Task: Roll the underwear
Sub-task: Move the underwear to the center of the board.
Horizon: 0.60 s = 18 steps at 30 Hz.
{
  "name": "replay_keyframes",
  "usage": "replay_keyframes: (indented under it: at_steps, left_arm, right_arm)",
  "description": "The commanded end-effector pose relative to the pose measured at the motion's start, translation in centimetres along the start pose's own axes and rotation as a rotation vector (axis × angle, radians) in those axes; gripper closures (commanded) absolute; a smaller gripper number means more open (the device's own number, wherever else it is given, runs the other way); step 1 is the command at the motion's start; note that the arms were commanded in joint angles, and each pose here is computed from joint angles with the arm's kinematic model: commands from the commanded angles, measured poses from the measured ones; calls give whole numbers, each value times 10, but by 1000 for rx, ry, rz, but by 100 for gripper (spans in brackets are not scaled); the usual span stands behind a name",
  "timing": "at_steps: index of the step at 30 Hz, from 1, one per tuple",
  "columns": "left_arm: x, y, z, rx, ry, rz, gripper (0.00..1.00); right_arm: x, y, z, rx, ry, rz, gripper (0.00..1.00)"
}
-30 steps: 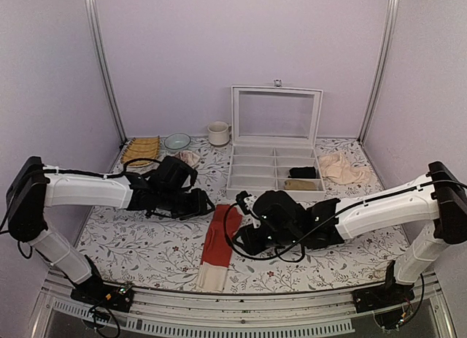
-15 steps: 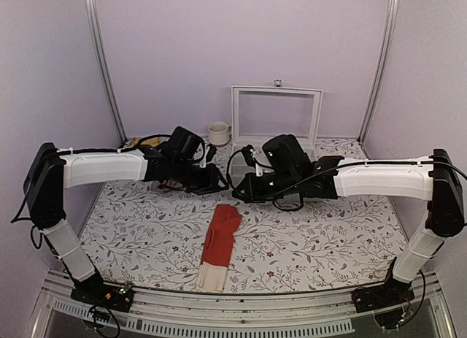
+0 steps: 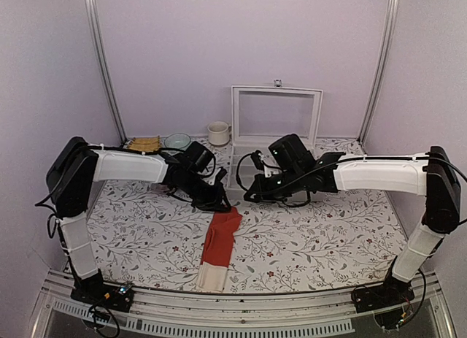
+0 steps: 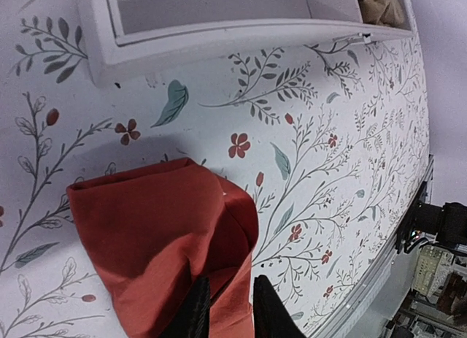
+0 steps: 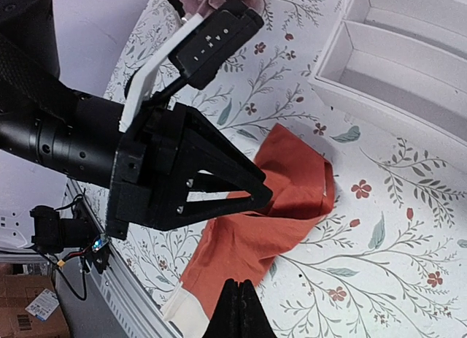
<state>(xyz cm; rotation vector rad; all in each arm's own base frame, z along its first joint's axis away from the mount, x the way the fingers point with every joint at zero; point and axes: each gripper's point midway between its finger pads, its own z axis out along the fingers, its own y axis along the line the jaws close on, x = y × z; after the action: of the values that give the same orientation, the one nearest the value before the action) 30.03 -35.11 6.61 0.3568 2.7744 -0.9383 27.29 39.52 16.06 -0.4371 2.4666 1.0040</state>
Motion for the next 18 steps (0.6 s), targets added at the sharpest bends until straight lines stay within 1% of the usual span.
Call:
replay_keyframes:
  at_steps: [1,6,11,14,18]
  left_arm:
    - [-1,-2,10,17,43,30,79]
    - [2,22,38,-57,104,-1,79]
    - [3,46,53,-116,128,-67,83]
    - [4,66,53,-160,123,-135,86]
    - [-2,90,42,-221,81,-217,87]
  right_arm:
    - [7,-12,-12,27,12,10,100]
    - [7,-18,-20,44,1,20,100]
    - [6,-18,-26,53,-5,17,100]
    - [4,-16,-26,50,-6,2,100]
    - [3,-15,-24,46,0,-21,100]
